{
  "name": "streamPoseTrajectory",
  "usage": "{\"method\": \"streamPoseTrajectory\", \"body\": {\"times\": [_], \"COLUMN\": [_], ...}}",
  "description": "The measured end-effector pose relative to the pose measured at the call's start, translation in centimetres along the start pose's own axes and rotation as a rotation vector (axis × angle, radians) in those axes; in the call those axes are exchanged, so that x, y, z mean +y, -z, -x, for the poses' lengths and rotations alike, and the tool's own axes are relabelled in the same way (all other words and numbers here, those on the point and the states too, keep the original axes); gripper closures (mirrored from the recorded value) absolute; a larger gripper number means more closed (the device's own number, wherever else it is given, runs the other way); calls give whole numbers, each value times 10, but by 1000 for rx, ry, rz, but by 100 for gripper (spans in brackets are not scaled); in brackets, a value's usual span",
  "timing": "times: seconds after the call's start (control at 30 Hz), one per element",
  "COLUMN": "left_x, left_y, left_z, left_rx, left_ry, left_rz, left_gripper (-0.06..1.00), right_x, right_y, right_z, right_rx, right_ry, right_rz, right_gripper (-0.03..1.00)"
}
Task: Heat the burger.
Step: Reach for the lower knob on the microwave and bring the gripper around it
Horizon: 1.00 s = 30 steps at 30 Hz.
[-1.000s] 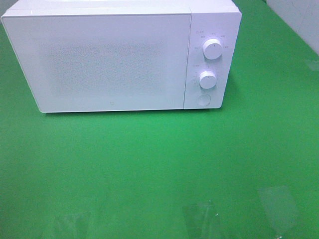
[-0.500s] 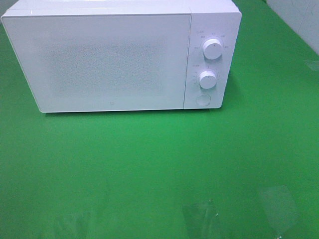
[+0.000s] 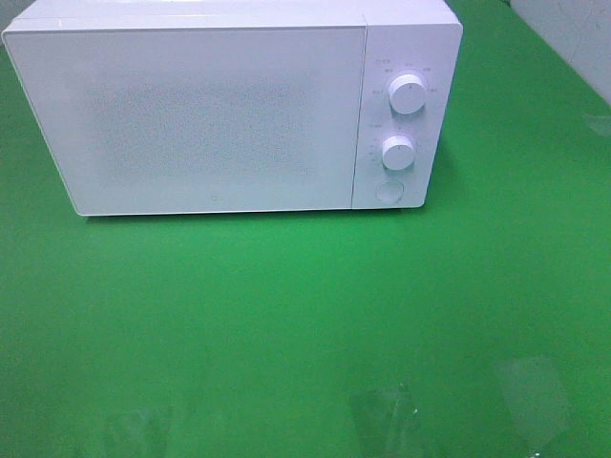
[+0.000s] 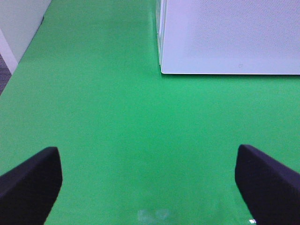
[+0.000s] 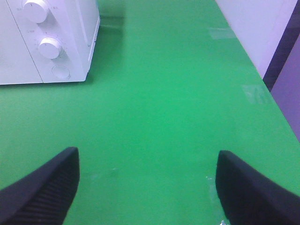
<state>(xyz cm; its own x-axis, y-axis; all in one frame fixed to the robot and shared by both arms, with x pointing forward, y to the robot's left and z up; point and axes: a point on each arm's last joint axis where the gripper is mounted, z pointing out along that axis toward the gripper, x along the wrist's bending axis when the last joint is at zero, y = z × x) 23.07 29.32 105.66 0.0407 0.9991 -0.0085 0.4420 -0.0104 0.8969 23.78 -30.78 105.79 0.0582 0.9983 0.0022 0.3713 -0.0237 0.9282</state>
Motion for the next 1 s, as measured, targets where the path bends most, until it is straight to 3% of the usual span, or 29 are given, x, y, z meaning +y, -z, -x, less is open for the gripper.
{"method": "streamPoseTrajectory", "body": {"times": [1.0], "left_x": [0], "left_y": [0], "left_z": [0], "left_rx": [0], "left_ry": [0], "left_rz": [0], "left_gripper": [1], "right_x": [2], "right_y": [2], "right_z": [0], "right_rx": [3], "right_ry": [-2], "right_rz": [14], "right_gripper": [21]}}
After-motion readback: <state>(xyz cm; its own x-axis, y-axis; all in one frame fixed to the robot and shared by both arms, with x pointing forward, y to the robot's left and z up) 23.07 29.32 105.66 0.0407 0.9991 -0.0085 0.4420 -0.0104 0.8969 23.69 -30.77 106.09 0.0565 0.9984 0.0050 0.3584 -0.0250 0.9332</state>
